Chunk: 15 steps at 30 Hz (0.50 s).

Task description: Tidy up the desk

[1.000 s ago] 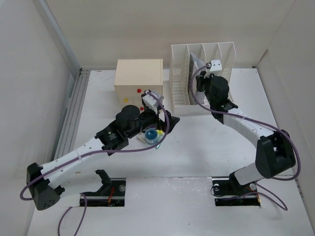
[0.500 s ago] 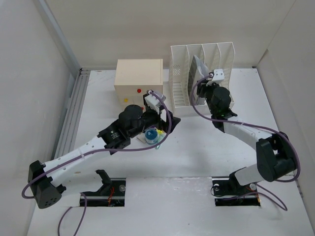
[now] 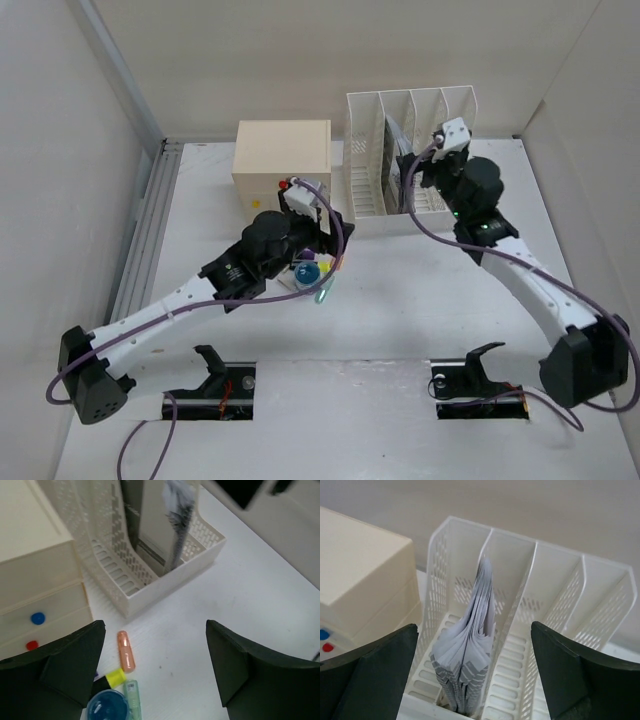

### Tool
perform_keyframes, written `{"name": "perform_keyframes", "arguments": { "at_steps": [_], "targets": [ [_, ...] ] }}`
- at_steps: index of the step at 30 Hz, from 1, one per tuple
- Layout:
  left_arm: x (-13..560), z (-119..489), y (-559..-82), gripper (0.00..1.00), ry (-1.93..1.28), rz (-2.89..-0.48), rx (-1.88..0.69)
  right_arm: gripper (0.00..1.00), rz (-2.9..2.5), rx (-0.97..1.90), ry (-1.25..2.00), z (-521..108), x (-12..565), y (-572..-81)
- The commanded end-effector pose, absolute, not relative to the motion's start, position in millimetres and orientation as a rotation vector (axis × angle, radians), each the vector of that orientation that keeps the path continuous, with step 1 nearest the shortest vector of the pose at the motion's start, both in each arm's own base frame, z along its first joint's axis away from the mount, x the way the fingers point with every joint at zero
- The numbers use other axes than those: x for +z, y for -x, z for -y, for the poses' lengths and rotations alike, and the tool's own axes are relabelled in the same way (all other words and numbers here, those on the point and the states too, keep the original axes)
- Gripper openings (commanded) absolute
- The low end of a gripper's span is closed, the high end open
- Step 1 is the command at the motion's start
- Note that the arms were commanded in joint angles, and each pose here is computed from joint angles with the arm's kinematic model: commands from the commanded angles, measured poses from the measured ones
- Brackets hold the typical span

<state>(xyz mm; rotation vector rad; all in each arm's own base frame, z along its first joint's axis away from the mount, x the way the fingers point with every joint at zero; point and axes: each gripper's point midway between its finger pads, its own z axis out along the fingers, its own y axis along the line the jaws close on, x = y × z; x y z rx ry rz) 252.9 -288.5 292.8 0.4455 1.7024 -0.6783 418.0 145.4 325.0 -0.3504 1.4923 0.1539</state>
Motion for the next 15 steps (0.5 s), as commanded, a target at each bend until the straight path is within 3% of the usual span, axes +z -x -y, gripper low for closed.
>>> {"name": "perform_keyframes", "arguments": {
  "at_steps": [1,2,3,4,5,6,7,10,15],
  "targets": [
    [311,251,-281,0.78,-0.217,-1.678,-0.609,0.99,-1.405,0.294,0.601,-156,366,-376],
    [307,246,-289,0.73,-0.182,-1.693,-0.596,0.93,-1.441,0.325,0.653,-160,358,-365],
    [307,239,-296,0.66,-0.146,-1.711,-0.581,0.79,-1.435,0.337,0.685,-161,360,-354],
    [299,235,-306,0.55,-0.119,-1.743,-0.565,0.47,-1.438,0.39,0.752,-170,354,-342],
    [296,221,-320,0.52,-0.054,-1.762,-0.546,0.26,-1.484,0.422,0.794,-172,343,-332],
    [292,216,-327,0.48,-0.034,-1.778,-0.535,0.12,-1.504,0.445,0.823,-174,336,-327],
    [290,213,-333,0.45,-0.028,-1.796,-0.522,0.04,-1.509,0.495,0.86,-180,330,-315],
    [276,208,-351,0.44,0.017,-1.842,-0.456,0.0,-1.571,0.565,0.914,-184,307,-300],
    [239,193,-375,0.4,0.05,-1.946,-0.282,0.06,-1.575,0.622,0.909,-179,299,-293]
  ]
}}
